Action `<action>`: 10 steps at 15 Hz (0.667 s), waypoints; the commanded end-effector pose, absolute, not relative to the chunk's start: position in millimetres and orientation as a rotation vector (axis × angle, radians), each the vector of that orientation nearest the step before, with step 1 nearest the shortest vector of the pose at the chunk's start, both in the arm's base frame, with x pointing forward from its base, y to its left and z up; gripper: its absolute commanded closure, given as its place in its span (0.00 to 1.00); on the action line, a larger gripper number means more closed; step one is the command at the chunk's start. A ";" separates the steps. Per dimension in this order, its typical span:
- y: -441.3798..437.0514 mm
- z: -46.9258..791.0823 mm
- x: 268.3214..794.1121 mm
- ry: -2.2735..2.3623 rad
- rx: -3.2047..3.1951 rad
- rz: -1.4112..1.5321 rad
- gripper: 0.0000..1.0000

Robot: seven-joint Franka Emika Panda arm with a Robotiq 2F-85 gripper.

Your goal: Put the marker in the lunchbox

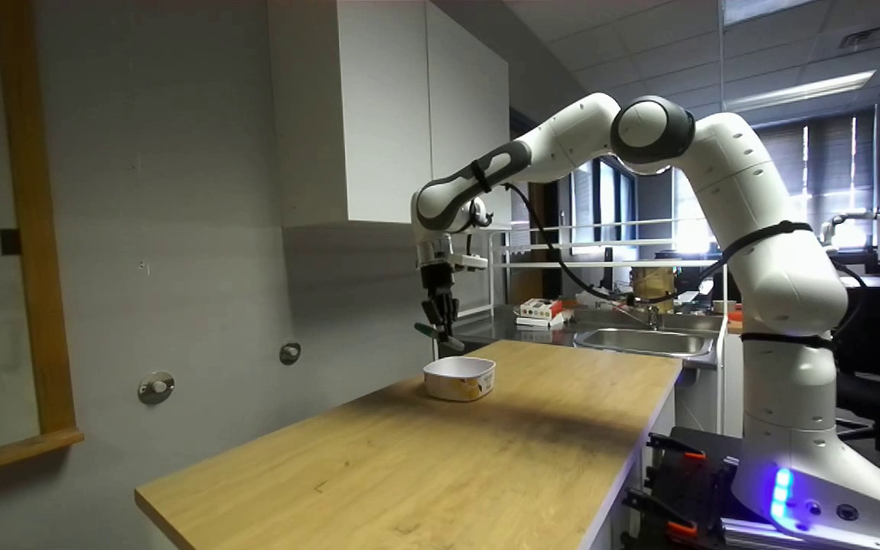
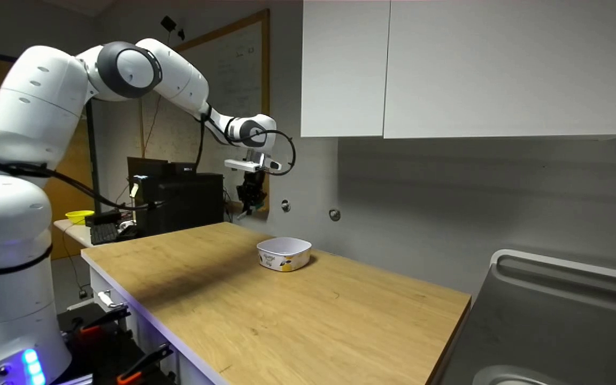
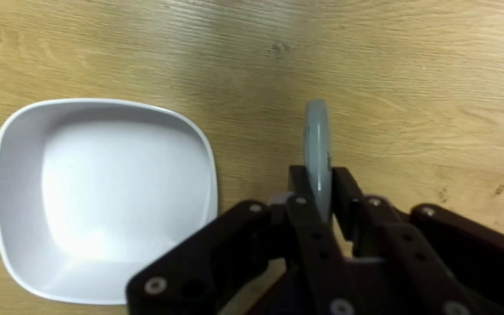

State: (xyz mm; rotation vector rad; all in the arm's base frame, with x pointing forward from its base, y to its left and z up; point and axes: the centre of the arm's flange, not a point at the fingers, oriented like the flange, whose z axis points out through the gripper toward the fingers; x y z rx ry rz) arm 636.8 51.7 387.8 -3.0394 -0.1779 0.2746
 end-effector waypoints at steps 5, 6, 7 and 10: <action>11.4 350.7 671.9 -0.002 -3.043 0.408 0.92; 8.7 347.9 675.3 0.011 -3.043 0.422 0.93; 5.7 346.6 679.5 0.022 -3.042 0.438 0.93; -4.3 346.1 690.5 0.055 -3.042 0.473 0.93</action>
